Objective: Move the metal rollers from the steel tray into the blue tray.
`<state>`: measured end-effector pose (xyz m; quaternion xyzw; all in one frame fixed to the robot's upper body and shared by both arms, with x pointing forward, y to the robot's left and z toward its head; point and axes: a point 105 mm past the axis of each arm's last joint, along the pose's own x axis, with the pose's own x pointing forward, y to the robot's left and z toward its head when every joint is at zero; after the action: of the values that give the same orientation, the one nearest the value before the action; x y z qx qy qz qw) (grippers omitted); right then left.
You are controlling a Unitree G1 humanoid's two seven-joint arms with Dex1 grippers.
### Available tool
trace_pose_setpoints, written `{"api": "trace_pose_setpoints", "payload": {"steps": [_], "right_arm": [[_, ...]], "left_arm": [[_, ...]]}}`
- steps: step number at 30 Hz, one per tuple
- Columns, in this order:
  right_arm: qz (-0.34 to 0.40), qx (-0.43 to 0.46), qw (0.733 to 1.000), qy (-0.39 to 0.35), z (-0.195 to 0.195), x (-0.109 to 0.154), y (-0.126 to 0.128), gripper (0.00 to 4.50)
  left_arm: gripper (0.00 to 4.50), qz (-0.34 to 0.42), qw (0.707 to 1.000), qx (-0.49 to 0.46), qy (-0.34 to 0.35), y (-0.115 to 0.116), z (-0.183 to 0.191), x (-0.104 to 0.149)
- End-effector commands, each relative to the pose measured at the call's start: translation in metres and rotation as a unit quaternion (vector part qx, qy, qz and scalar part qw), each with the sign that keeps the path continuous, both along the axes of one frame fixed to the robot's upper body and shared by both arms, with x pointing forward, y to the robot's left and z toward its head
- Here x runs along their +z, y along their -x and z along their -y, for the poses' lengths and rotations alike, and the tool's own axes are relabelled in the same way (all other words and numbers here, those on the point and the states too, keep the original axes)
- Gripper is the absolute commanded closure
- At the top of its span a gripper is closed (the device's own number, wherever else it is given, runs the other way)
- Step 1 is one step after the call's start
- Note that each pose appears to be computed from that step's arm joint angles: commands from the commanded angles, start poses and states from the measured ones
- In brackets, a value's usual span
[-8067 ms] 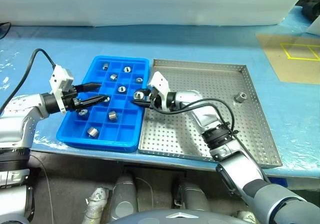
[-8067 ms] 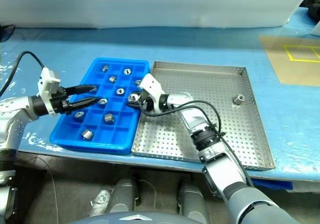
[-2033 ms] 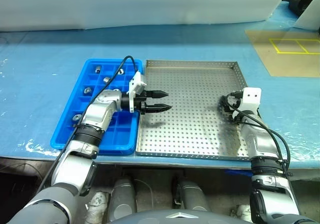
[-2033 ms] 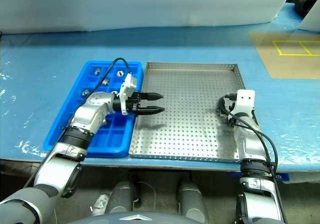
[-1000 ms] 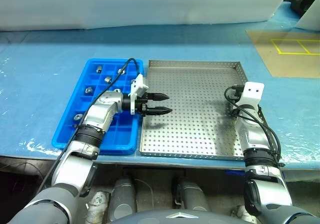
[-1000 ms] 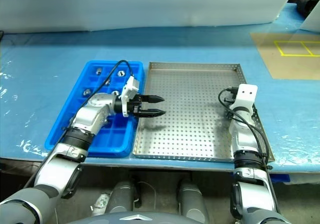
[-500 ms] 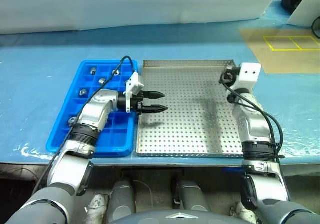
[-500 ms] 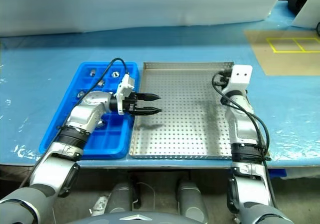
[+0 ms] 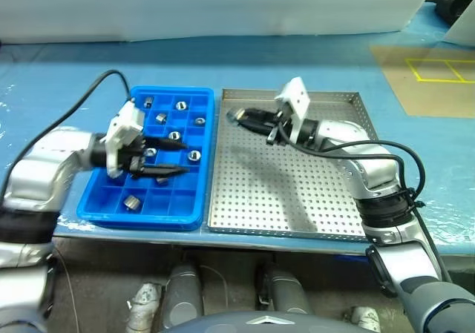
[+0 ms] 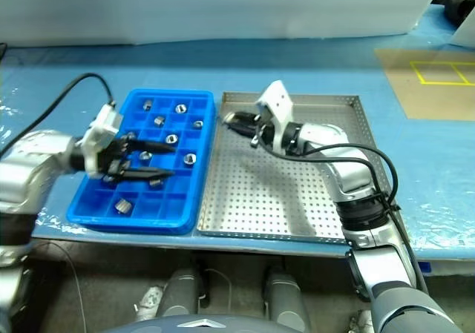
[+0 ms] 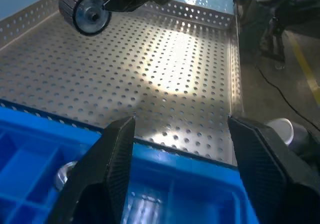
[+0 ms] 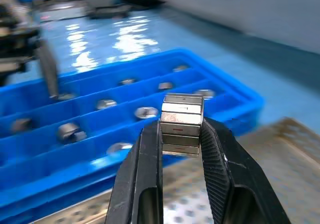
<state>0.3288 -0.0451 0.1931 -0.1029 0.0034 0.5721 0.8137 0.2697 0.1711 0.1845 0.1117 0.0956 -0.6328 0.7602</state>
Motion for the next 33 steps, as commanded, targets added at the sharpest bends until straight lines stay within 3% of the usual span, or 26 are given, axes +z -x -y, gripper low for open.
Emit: {"api": "trace_pose_setpoints", "payload": {"steps": [1, 5, 9, 21, 29, 33], "right_arm": [[0.009, 0.092, 0.996, 0.015, -0.018, 0.005, 0.017, 3.83], [-0.028, 0.202, 0.978, 0.044, -0.039, -0.014, 0.04, 3.83], [-0.061, 0.247, 0.966, 0.052, -0.046, -0.026, 0.049, 3.83], [-0.081, 0.249, 0.962, 0.083, -0.06, -0.057, 0.036, 3.83], [-0.109, 0.224, 0.966, 0.068, -0.053, -0.058, 0.035, 1.19], [-0.081, 0.196, 0.975, 0.064, -0.051, -0.051, 0.027, 1.19]], "left_arm": [[1.39, 0.009, 1.0, -0.002, 0.0, 0.021, 0.0, 0.011], [1.39, -0.015, 0.999, 0.039, -0.006, 0.049, -0.008, 0.003], [1.39, -0.022, 0.997, 0.08, -0.012, 0.058, -0.017, -0.002], [1.39, -0.026, 0.993, 0.114, -0.007, 0.063, -0.019, -0.007], [1.39, -0.024, 0.994, 0.105, -0.004, 0.053, -0.016, -0.006], [1.39, -0.015, 0.995, 0.095, 0.001, 0.044, -0.011, -0.004]]}}
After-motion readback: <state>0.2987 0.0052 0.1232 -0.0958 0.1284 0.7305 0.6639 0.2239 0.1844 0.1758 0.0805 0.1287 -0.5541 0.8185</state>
